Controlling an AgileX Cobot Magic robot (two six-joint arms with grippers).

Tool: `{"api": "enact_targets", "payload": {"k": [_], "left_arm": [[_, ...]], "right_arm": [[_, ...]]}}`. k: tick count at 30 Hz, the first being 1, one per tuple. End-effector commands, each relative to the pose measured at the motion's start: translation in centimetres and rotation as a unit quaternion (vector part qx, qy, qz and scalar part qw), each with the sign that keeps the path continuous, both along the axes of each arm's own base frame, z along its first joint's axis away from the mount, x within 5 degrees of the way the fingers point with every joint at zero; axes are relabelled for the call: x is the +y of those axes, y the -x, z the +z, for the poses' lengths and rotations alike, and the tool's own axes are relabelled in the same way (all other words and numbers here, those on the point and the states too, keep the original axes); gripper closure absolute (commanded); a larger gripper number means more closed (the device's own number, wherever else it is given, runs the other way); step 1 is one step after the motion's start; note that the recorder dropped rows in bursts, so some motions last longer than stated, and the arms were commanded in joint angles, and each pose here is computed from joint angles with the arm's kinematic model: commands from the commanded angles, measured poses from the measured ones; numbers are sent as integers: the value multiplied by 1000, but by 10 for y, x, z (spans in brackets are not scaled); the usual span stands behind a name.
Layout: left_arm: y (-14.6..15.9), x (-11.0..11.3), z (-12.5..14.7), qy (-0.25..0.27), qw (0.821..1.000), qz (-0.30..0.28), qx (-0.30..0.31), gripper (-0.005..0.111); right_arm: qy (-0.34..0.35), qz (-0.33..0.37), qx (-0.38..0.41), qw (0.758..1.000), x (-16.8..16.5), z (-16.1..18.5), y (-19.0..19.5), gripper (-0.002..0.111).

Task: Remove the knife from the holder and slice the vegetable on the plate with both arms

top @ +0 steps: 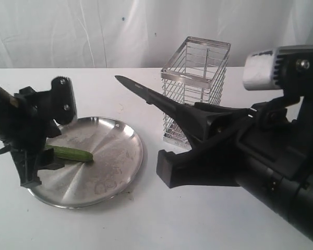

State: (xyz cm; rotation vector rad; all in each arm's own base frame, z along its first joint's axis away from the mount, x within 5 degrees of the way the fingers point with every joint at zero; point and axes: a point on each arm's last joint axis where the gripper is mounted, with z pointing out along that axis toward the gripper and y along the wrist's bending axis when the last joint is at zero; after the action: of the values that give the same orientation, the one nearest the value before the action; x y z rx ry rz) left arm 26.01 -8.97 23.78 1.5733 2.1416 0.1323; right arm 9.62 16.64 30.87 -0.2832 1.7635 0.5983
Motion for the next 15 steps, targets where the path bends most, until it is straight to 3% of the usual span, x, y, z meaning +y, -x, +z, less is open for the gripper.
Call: {"api": "enact_targets", "payload": {"k": [1, 9, 15], "left_arm": [[-11, 0, -29, -62, 995, -76, 19, 40], [-32, -1, -52, -100, 990, -102, -13, 40], [-49, -2, -53, -99, 992, -81, -14, 40]], "right_arm": [[0, -9, -11, 1000, -3, 2, -1, 108], [-1, -1, -1, 1000, -2, 1, 0, 108], [-1, 0, -1, 1000, -2, 1, 0, 108]]}}
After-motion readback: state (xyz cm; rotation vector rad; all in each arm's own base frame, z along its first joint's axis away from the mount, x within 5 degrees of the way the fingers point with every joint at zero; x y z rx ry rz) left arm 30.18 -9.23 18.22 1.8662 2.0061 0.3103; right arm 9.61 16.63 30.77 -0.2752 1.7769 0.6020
